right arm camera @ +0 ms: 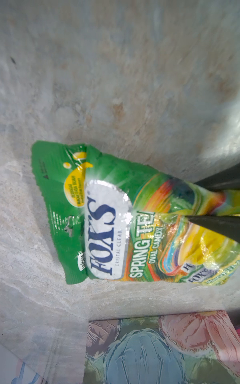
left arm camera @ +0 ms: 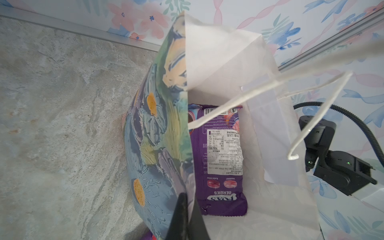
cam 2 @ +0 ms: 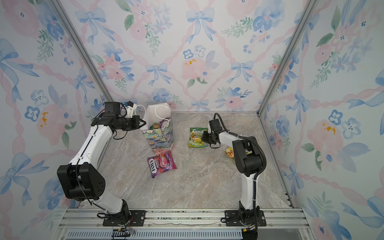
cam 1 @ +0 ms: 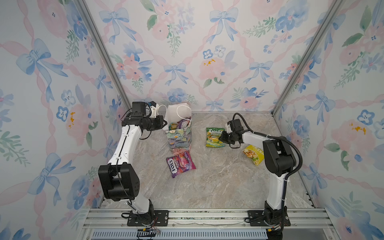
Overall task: Place the snacks into the paper bag
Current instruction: 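Lower the right gripper onto the green Fox's Spring Tea packet and grasp it, then lift the green packet with the right gripper and carry it over the bag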
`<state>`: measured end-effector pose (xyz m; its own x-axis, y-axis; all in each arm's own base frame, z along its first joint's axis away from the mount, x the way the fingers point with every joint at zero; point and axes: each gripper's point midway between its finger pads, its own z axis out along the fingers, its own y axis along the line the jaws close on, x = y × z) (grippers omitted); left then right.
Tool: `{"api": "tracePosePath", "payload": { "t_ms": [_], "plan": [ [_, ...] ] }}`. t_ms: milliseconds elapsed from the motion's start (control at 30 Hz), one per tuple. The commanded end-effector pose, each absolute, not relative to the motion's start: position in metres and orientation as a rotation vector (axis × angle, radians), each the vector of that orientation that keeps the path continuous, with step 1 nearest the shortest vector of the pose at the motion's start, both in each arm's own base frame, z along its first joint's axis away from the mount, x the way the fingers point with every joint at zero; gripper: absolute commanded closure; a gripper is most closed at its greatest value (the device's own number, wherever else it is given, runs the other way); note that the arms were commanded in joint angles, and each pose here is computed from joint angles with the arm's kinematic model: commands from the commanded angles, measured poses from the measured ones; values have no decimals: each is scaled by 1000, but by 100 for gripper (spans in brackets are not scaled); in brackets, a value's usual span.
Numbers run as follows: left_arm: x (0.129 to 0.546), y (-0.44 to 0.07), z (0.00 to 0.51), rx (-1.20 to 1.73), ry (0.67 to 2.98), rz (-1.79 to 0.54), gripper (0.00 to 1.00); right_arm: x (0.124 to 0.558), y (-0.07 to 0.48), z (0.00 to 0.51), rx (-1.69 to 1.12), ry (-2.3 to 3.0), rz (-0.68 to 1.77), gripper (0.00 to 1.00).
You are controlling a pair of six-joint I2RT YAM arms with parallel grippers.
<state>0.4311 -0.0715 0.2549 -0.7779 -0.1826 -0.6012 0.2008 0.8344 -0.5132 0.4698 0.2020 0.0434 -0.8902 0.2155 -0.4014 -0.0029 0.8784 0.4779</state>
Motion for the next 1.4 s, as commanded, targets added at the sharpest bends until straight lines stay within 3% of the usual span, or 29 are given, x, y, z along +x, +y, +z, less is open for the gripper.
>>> {"api": "tracePosePath", "payload": {
  "t_ms": [0, 767, 1367],
  "plan": [
    [428, -72, 259, 28, 2330, -767, 100, 456, 208, 54, 142, 2601, 689, 100],
    [427, -71, 260, 27, 2328, -763, 100, 417, 214, 165, 49, 2415, 721, 100],
    [428, -71, 259, 25, 2331, -764, 100, 326, 247, 316, -204, 2148, 727, 100]
  ]
}}
